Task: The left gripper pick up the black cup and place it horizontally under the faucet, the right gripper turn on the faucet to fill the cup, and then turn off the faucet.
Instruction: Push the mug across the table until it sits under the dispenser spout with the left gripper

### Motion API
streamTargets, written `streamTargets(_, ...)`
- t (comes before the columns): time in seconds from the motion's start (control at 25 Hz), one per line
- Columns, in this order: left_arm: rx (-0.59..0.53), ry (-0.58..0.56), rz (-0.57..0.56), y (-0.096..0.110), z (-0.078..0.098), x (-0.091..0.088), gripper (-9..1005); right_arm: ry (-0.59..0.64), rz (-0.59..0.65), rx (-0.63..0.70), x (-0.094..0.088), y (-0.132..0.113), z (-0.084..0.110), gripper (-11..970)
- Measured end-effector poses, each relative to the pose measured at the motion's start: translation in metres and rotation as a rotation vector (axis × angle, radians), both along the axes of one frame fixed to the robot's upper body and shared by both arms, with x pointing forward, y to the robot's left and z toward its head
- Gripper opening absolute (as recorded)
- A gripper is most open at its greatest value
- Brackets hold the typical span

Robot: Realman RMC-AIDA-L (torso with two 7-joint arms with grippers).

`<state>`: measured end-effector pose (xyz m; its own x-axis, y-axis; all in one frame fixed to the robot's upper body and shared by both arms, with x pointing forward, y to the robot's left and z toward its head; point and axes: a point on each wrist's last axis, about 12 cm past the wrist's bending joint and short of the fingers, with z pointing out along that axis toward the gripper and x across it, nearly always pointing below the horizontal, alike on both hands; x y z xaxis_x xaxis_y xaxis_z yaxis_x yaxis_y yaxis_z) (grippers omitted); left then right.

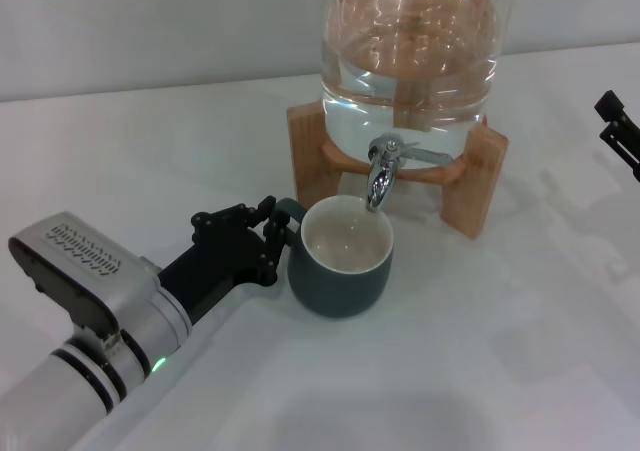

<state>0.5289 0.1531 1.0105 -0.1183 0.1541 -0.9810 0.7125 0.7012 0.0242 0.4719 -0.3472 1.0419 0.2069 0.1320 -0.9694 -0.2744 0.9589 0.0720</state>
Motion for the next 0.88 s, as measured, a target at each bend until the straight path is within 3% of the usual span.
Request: streamTargets(0.88,0.036,-0.006,-0.033,-0.0056,0.0017,0.0051,136,-0.001,0.004,0.011,0.0000,0.0005,0.0004,870)
